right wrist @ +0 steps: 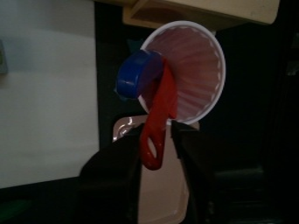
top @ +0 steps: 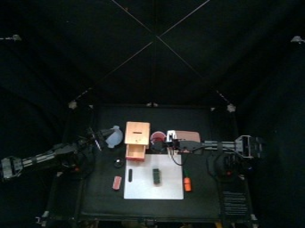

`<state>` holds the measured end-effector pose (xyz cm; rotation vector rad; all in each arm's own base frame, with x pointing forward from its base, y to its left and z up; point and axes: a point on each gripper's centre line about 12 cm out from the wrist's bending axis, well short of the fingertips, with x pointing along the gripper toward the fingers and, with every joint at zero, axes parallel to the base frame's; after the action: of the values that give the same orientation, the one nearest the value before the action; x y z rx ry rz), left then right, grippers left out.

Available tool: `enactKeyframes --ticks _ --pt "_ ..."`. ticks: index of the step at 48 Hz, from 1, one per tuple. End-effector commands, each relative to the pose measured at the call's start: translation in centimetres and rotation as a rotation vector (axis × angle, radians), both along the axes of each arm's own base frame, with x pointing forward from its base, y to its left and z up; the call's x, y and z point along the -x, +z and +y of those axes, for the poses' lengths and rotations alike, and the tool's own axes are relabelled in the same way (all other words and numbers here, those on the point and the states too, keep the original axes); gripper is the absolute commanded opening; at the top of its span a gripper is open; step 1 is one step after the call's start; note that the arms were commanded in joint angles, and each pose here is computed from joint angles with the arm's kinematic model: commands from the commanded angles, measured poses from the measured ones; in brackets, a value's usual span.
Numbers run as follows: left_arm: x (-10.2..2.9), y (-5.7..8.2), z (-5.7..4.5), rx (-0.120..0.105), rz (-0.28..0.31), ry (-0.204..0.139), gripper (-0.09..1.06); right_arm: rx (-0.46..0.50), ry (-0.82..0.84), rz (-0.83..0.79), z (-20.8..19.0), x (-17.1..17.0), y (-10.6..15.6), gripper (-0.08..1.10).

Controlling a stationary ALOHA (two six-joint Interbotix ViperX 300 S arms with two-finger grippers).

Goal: Place sushi on board then cut the sushi with the knife then place the pieces on the plate
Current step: Grasp knife edge with left hand

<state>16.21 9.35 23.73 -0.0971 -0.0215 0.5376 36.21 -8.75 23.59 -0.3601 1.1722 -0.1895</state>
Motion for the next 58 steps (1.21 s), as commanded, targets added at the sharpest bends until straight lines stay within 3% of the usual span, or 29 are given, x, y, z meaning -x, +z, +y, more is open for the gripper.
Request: enactKeyframes --ticks 1,11,24,35,40,42,47,50,54,58 --pt "-0.1 0.3 0.2 0.0 -0.012 0.006 0.04 0.012 0.002 -0.047 0.0 -0.4 1.7 0.45" --pt "0.0 0.0 0.2 0.005 -0.008 0.009 0.04 0.022 0.002 -0.046 -0.1 -0.4 1.9 0.45" --pt "0.0 0.2 0.2 0.0 -0.008 0.008 0.04 0.133 -0.002 -0.164 -1.4 0.5 6.8 0.45" --pt "-0.1 0.2 0.2 -0.001 -0.01 0.008 0.04 0.087 -0.033 -0.317 -1.3 2.7 10.7 0.45" --pt "-0.7 -0.2 0.3 -0.002 0.029 -0.008 0.04 0.045 -0.027 -0.416 -0.8 3.8 12.0 0.45" --pt "-1.7 -0.3 0.2 -0.011 0.068 -0.038 0.04 0.026 -0.022 -0.473 -0.5 4.2 12.5 0.45" --pt "-5.6 -0.4 -0.4 -0.049 0.161 -0.16 0.08 -0.041 -0.016 -0.566 0.2 4.7 12.0 0.45" --pt "-8.6 -0.8 -1.0 -0.094 0.223 -0.246 0.15 -0.094 -0.019 -0.608 0.7 4.7 11.0 0.45" --pt "-11.6 -2.1 -1.2 -0.133 0.301 -0.319 0.32 -0.151 -0.026 -0.668 0.9 4.6 9.1 0.45" --pt "-13.5 -2.6 -1.4 -0.158 0.316 -0.361 0.56 -0.176 -0.03 -0.708 1.1 4.6 8.1 0.45"
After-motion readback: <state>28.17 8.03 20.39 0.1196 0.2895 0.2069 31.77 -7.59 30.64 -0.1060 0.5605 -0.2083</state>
